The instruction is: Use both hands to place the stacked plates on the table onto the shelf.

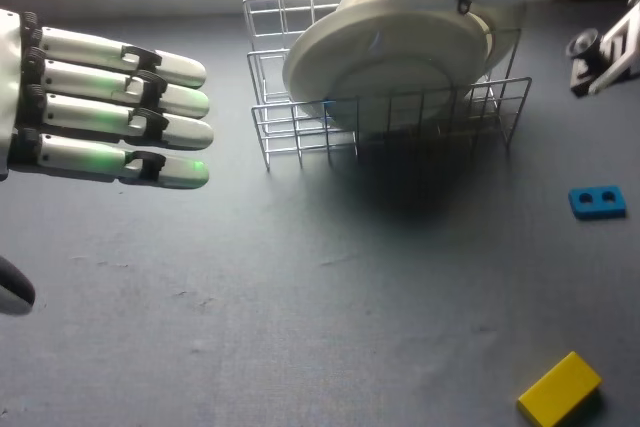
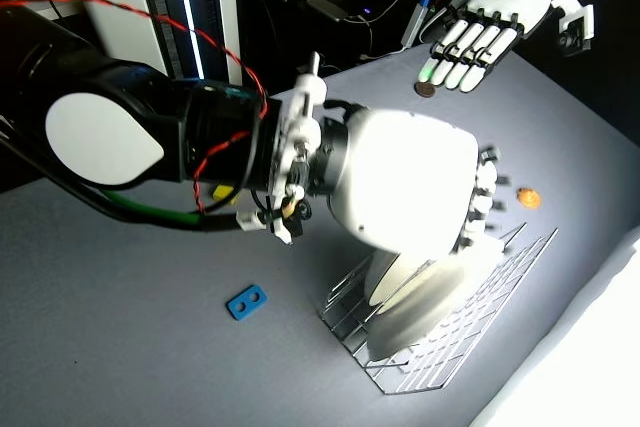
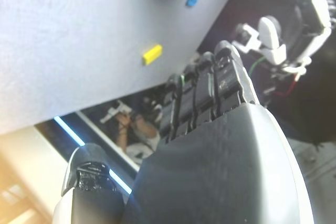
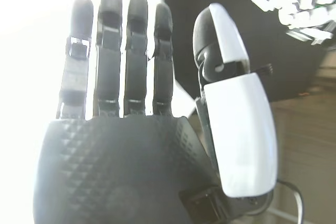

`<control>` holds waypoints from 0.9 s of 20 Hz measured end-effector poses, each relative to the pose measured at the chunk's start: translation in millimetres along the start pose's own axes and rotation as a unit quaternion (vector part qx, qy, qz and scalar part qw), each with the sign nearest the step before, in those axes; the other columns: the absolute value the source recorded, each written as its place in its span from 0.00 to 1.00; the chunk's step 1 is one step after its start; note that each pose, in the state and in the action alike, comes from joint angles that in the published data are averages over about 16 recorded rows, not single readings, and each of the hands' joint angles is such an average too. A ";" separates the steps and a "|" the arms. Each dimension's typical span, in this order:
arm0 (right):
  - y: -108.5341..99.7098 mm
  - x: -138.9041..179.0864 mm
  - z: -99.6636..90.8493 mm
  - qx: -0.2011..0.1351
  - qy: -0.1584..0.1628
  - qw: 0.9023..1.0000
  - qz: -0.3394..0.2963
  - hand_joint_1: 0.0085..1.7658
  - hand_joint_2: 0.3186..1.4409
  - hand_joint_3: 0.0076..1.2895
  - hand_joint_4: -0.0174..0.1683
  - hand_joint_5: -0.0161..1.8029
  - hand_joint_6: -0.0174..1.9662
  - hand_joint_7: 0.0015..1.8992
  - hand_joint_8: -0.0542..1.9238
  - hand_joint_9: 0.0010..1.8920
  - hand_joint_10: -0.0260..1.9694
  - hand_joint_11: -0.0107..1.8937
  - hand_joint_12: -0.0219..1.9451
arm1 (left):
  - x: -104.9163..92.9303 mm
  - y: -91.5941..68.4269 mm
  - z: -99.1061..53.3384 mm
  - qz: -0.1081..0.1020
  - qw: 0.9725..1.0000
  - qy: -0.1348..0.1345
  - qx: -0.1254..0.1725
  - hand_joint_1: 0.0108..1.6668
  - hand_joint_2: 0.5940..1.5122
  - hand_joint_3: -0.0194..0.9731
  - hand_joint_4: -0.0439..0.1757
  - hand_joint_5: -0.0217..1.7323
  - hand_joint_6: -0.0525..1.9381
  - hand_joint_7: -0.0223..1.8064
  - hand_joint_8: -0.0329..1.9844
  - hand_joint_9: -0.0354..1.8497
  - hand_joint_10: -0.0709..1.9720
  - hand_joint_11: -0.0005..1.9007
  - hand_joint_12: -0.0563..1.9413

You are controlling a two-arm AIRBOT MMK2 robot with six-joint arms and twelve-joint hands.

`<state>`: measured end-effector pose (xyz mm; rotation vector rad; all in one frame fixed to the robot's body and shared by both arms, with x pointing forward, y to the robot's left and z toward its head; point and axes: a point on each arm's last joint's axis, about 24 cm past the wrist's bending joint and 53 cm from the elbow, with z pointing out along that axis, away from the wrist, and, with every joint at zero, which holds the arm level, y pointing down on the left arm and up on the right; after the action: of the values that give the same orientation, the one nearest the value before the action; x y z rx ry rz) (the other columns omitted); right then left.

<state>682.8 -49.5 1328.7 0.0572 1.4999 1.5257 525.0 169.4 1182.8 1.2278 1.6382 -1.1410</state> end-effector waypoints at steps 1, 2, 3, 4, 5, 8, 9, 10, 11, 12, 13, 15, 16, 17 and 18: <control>6.2 2.8 -3.3 -0.010 0.005 1.000 -0.011 0.55 0.77 0.00 0.08 0.43 0.01 0.42 0.04 0.42 0.02 0.19 0.48 | -0.6 -3.1 0.6 0.000 1.000 -0.001 0.007 0.00 0.59 0.03 0.21 0.06 0.03 0.04 0.02 0.03 0.04 0.01 0.03; 12.2 6.1 -7.1 -0.020 0.010 0.999 -0.022 0.55 0.77 0.00 0.08 0.43 0.01 0.42 0.04 0.42 0.02 0.18 0.49 | -1.1 -6.2 1.2 0.001 1.000 -0.002 0.013 0.00 0.59 0.03 0.21 0.07 0.03 0.04 0.02 0.04 0.04 0.01 0.03; 17.8 10.0 -11.2 -0.029 0.016 0.999 -0.034 0.55 0.77 0.00 0.08 0.43 0.01 0.42 0.04 0.41 0.02 0.18 0.50 | -1.5 -9.4 1.8 0.002 1.000 -0.002 0.020 0.00 0.59 0.03 0.21 0.07 0.03 0.04 0.02 0.04 0.04 0.01 0.03; 23.2 14.2 -15.8 -0.038 0.022 0.998 -0.045 0.54 0.77 0.00 0.08 0.43 0.01 0.42 0.04 0.41 0.02 0.18 0.50 | -1.7 -12.7 2.5 0.002 1.000 -0.002 0.026 0.00 0.59 0.03 0.21 0.08 0.03 0.05 0.02 0.05 0.04 0.02 0.04; 28.2 18.8 -20.6 -0.047 0.029 0.997 -0.056 0.53 0.76 0.00 0.08 0.43 0.02 0.42 0.04 0.41 0.02 0.17 0.51 | -2.0 -16.0 3.1 0.003 0.999 -0.003 0.033 0.00 0.59 0.03 0.21 0.09 0.04 0.07 0.02 0.06 0.05 0.02 0.06; 39.9 35.4 -35.6 -0.069 0.054 0.992 -0.086 0.46 0.74 0.00 0.08 0.44 0.10 0.43 0.13 0.42 0.11 0.21 0.59 | -3.8 -25.6 4.2 0.005 0.999 -0.007 0.051 0.01 0.61 0.03 0.22 0.18 0.12 0.17 0.12 0.16 0.16 0.10 0.20; 42.0 41.9 -40.7 -0.073 0.063 0.991 -0.095 0.43 0.73 0.00 0.08 0.45 0.16 0.44 0.18 0.43 0.17 0.24 0.62 | -4.4 -28.8 4.6 0.006 0.998 -0.009 0.057 0.01 0.60 0.03 0.25 0.22 0.17 0.22 0.18 0.20 0.21 0.14 0.26; 43.8 48.2 -45.9 -0.077 0.073 0.989 -0.103 0.40 0.72 0.00 0.11 0.47 0.22 0.46 0.24 0.45 0.23 0.27 0.64 | -4.9 -31.9 5.1 0.007 0.998 -0.010 0.063 0.01 0.60 0.03 0.29 0.26 0.22 0.26 0.23 0.24 0.26 0.18 0.32; 44.9 53.9 -50.9 -0.079 0.081 0.987 -0.110 0.37 0.73 0.00 0.16 0.49 0.28 0.48 0.30 0.47 0.29 0.31 0.67 | -5.2 -34.5 5.5 0.008 0.998 -0.011 0.068 0.02 0.60 0.03 0.31 0.30 0.26 0.31 0.27 0.29 0.31 0.21 0.38; 45.9 59.0 -56.1 -0.081 0.089 0.986 -0.117 0.36 0.73 0.00 0.22 0.51 0.34 0.50 0.36 0.50 0.35 0.35 0.70 | -5.3 -36.6 6.0 0.008 0.997 -0.012 0.072 0.03 0.61 0.03 0.30 0.34 0.30 0.35 0.31 0.33 0.35 0.26 0.44; 46.7 63.1 -61.1 -0.082 0.096 0.984 -0.122 0.34 0.74 0.00 0.28 0.53 0.40 0.52 0.42 0.52 0.41 0.40 0.73 | -5.5 -37.9 6.4 0.009 0.997 -0.013 0.074 0.05 0.63 0.03 0.29 0.38 0.35 0.40 0.35 0.38 0.41 0.30 0.49; 48.3 69.7 -70.6 -0.084 0.107 0.982 -0.131 0.32 0.75 0.00 0.38 0.57 0.52 0.57 0.54 0.57 0.53 0.48 0.79 | -5.8 -39.5 7.1 0.010 0.997 -0.015 0.076 0.10 0.65 0.02 0.29 0.46 0.45 0.50 0.47 0.48 0.52 0.39 0.61; 49.3 72.4 -74.9 -0.085 0.112 0.981 -0.134 0.31 0.76 0.00 0.43 0.59 0.58 0.59 0.60 0.59 0.59 0.53 0.82 | -5.8 -40.3 7.4 0.011 0.997 -0.015 0.078 0.13 0.66 0.02 0.31 0.49 0.51 0.55 0.53 0.53 0.58 0.44 0.67; 50.3 74.7 -78.8 -0.086 0.116 0.980 -0.137 0.29 0.77 0.00 0.49 0.61 0.64 0.61 0.66 0.62 0.65 0.57 0.85 | -5.6 -41.2 7.7 0.012 0.997 -0.016 0.079 0.16 0.67 0.02 0.34 0.53 0.56 0.60 0.58 0.59 0.64 0.49 0.73; 51.3 76.7 -82.3 -0.087 0.120 0.979 -0.140 0.28 0.78 0.00 0.54 0.63 0.70 0.63 0.72 0.64 0.71 0.61 0.88 | -5.5 -42.1 8.0 0.013 0.997 -0.016 0.080 0.19 0.68 0.02 0.37 0.57 0.61 0.65 0.64 0.64 0.70 0.54 0.79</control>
<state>561.2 -51.6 1306.3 -0.4371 1.4796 1.4641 486.1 154.7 1194.1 1.3211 1.5257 -1.2897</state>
